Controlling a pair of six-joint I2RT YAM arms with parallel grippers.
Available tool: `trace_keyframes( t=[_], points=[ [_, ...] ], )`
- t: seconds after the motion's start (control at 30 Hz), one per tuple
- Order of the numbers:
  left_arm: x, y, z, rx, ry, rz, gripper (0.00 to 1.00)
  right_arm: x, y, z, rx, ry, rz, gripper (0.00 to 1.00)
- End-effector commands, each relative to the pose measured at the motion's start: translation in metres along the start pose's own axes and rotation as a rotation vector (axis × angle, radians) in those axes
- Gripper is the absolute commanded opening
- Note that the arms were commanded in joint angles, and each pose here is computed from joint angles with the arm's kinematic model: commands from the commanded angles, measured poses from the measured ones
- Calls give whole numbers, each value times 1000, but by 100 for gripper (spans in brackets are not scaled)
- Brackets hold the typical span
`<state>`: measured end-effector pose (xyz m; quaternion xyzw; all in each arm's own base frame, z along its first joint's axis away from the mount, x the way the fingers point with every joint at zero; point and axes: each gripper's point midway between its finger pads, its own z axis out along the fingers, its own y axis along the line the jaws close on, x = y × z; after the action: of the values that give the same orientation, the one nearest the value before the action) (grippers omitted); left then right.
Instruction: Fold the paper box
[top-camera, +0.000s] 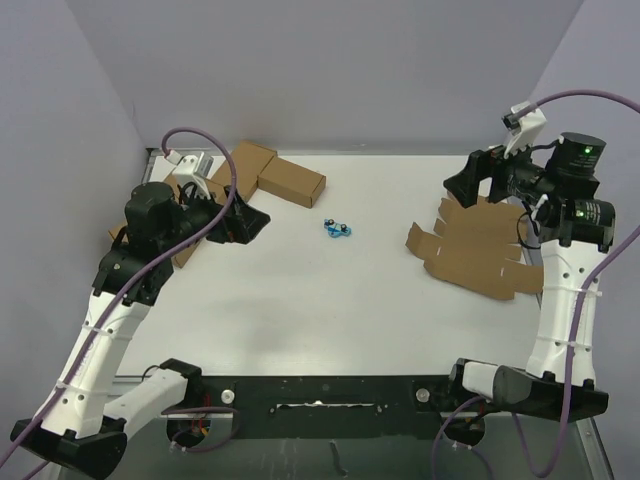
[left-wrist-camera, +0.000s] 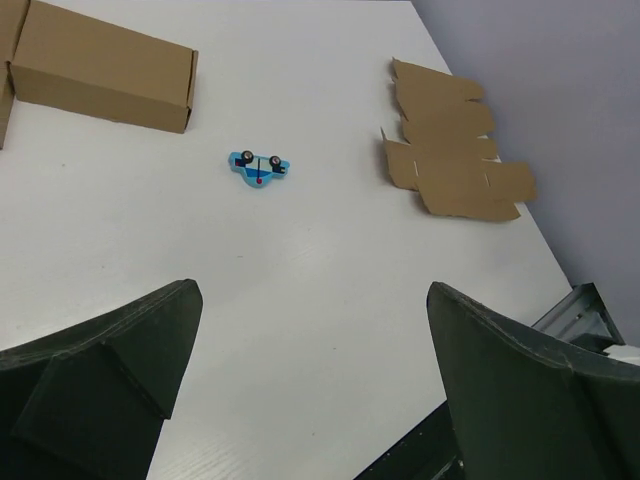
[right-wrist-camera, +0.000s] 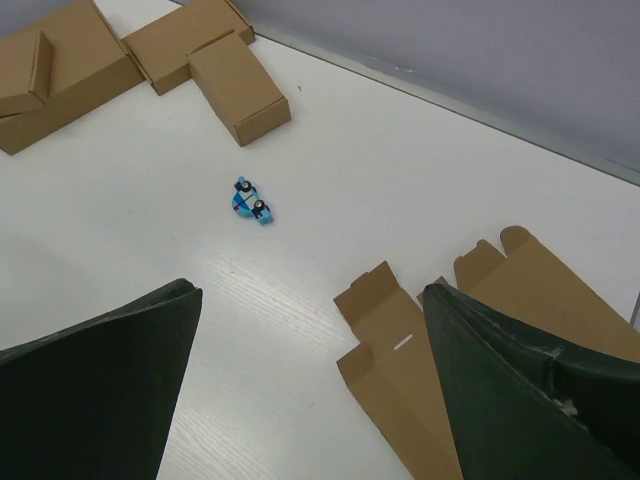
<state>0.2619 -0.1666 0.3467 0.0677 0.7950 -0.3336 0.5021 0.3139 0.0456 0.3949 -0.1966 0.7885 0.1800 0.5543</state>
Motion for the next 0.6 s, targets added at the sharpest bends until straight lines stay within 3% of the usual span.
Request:
trace_keyframes(
  t=[0.0, 0.37, 0.57],
  points=[
    [-7, 15, 7, -57, -30, -5, 98, 3, -16, 7, 69, 28, 29, 98],
    [11, 35, 21, -35, -40, -101, 98, 24, -33, 8, 208, 76, 84, 98],
    [40, 15, 39, 40, -5, -101, 97, 50, -2, 15, 48, 63, 5, 98]
  ],
)
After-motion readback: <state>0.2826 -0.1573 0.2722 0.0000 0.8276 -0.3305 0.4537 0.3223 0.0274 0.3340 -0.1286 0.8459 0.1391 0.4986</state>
